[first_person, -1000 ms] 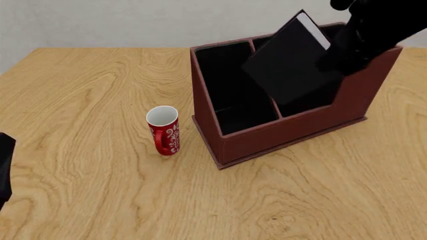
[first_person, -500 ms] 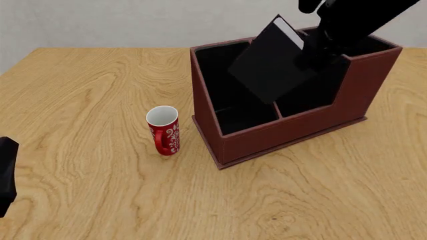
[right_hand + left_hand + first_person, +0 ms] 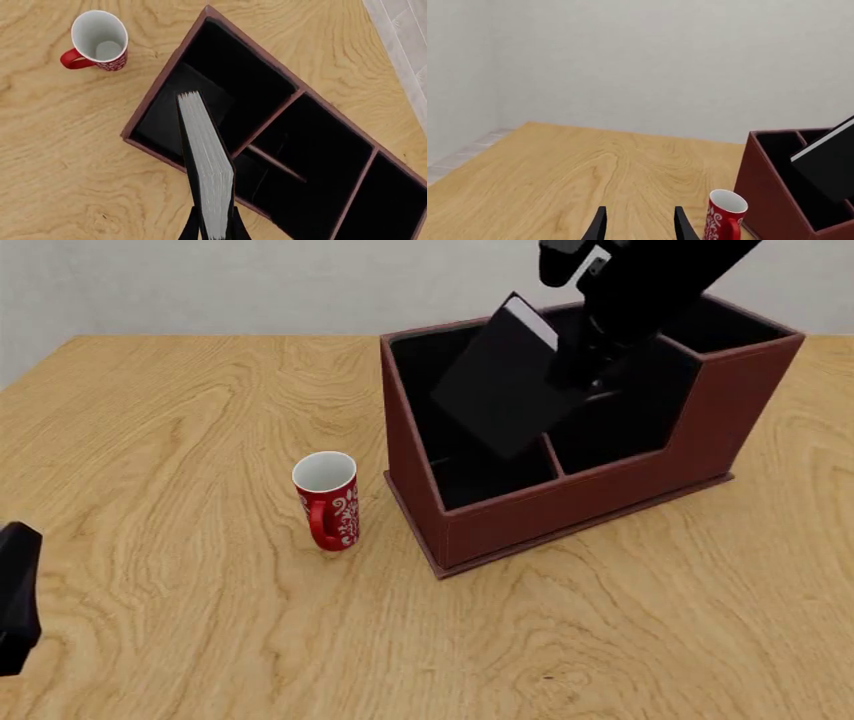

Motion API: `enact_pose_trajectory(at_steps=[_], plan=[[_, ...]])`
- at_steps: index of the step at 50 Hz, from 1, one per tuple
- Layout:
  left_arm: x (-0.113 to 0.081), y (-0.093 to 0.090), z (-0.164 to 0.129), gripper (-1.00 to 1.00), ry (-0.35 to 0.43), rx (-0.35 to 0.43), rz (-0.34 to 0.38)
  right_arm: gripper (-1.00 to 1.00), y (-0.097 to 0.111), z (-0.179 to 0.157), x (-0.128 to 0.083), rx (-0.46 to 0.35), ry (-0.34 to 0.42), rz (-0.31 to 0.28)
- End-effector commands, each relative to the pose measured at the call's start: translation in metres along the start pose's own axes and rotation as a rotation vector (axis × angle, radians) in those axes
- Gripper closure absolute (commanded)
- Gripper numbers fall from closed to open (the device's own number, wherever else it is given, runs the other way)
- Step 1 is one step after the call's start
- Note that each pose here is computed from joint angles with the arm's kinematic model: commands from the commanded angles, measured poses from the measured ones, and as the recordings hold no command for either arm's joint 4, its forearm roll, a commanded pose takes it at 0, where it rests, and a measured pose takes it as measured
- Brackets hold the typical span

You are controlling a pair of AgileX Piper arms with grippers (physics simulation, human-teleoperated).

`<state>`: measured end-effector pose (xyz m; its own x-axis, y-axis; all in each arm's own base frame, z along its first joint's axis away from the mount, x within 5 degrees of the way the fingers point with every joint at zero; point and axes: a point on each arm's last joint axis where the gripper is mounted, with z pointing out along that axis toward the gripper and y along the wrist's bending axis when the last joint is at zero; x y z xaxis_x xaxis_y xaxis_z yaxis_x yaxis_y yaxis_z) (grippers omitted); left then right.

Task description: Pick up the book and place it in the left compartment of the caddy.

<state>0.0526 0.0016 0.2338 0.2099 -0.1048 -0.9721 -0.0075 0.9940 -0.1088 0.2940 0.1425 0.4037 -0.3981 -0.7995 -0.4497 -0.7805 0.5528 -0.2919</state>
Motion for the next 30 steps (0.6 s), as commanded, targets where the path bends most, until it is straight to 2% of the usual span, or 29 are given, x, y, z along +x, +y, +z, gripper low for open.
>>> enact_pose_trajectory(at_steps=[1,30], plan=[[0.006,0.001,0.0,-1.0,0.011,-0.012,-0.001,1.0,-0.006,0.012,-0.009,-0.003,0.006,0.03],[0.012,0.003,0.0,-1.0,0.028,-0.025,0.005,1.0,-0.003,0.041,-0.02,-0.039,0.044,0.043]])
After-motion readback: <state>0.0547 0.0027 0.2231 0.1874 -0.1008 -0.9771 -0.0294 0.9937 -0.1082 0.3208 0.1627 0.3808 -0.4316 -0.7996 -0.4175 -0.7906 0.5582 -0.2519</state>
